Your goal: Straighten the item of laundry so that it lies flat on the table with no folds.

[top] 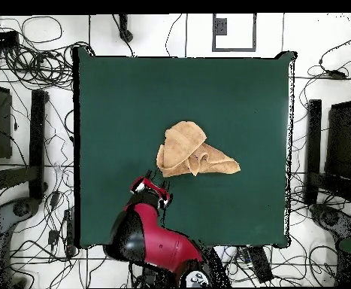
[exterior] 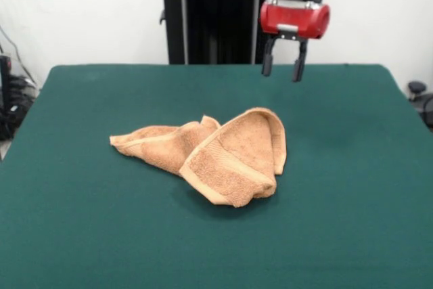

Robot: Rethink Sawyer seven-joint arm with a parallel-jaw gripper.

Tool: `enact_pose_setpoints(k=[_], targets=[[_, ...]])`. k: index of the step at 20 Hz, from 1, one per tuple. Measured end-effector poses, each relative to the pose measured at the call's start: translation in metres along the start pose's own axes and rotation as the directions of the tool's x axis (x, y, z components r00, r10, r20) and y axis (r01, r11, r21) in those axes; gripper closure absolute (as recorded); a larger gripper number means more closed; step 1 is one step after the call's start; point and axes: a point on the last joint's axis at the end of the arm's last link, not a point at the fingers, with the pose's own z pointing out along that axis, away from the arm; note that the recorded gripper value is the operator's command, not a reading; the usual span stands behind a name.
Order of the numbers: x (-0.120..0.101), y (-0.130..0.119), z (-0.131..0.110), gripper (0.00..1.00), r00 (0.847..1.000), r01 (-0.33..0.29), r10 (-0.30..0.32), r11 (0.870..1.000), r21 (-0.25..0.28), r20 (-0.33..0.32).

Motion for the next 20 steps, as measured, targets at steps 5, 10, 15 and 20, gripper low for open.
enact_pose_setpoints(k=[5,10,15,20], targets=[[-0.023,0.008,0.013,0.00,0.999,-0.018,0.018,1.000,-0.014,0.033],[-0.045,0.006,0.033,0.00,0.998,-0.041,0.041,0.999,-0.014,0.056],[-0.076,-0.014,0.064,0.00,0.996,-0.046,0.047,0.999,-0.011,0.076],[-0.094,-0.035,0.088,0.00,0.996,-0.041,0.041,0.999,-0.008,0.083]])
